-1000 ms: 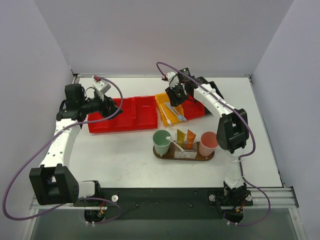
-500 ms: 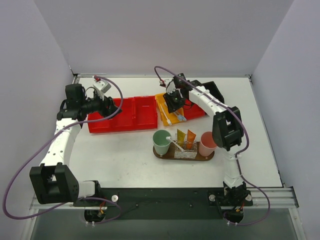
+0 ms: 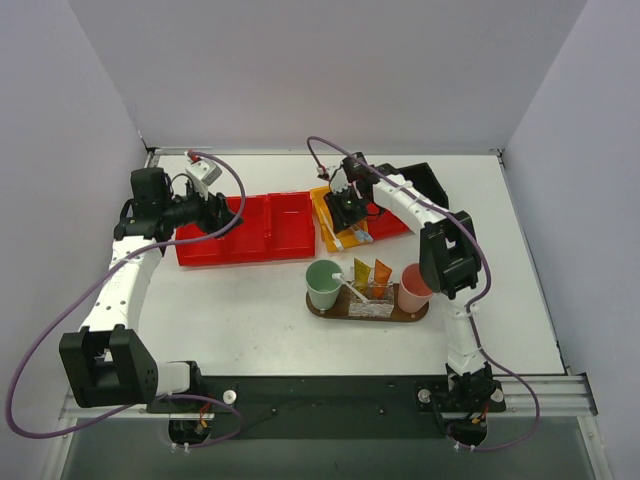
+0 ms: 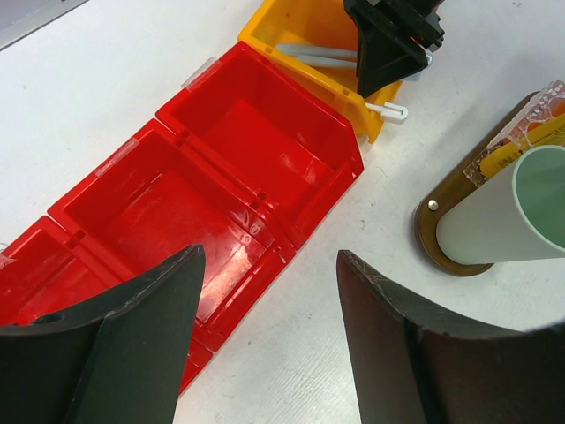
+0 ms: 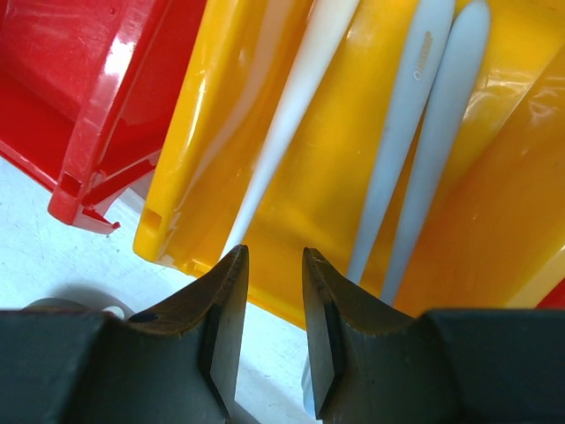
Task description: Prepare toiletry sets of a toothbrush and toothpaste on the tray
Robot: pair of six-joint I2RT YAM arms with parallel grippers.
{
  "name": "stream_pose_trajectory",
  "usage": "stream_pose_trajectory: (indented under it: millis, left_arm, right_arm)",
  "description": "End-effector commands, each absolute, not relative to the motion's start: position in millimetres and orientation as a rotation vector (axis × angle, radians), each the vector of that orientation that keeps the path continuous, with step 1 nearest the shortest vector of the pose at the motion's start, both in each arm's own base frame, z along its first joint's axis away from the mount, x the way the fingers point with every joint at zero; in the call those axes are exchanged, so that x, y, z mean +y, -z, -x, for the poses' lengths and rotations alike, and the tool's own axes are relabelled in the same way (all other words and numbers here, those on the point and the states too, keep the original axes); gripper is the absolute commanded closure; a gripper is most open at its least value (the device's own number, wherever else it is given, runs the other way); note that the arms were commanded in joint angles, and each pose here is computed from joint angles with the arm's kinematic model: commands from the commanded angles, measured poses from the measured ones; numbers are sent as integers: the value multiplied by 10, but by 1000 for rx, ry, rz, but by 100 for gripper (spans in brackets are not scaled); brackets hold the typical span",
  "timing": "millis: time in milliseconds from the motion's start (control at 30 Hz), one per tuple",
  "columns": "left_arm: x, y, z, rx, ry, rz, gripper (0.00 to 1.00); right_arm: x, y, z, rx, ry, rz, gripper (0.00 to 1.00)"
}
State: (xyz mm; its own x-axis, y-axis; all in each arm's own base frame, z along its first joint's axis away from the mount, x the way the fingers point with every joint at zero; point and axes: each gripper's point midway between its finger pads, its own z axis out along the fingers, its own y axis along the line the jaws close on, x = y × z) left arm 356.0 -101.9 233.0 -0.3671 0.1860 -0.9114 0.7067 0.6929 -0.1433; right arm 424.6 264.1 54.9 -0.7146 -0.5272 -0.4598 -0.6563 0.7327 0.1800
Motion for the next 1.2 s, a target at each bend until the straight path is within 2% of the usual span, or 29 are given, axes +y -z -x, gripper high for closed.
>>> stream_pose_trajectory:
  millis: [0,533,967,1167]
  left_arm:
    - [-1002,-2442,-3601,1852,621,-712,28]
    - [-1006,-2408,-3607,1855,623,-714,28]
    - [-990,-2381,-3607,1857,611,-723,28]
    - [-992,-2345,-3598,1864,616,-723,28]
  right_arm:
    - [2726,-633,-4220,2558,-511,906,73]
    - [2836,-557,-4161,2576,-548,921,73]
    - [2816,-409,-4162,2595,-473,955,73]
    - [2828,-448,-4173,2585,-472,955,75]
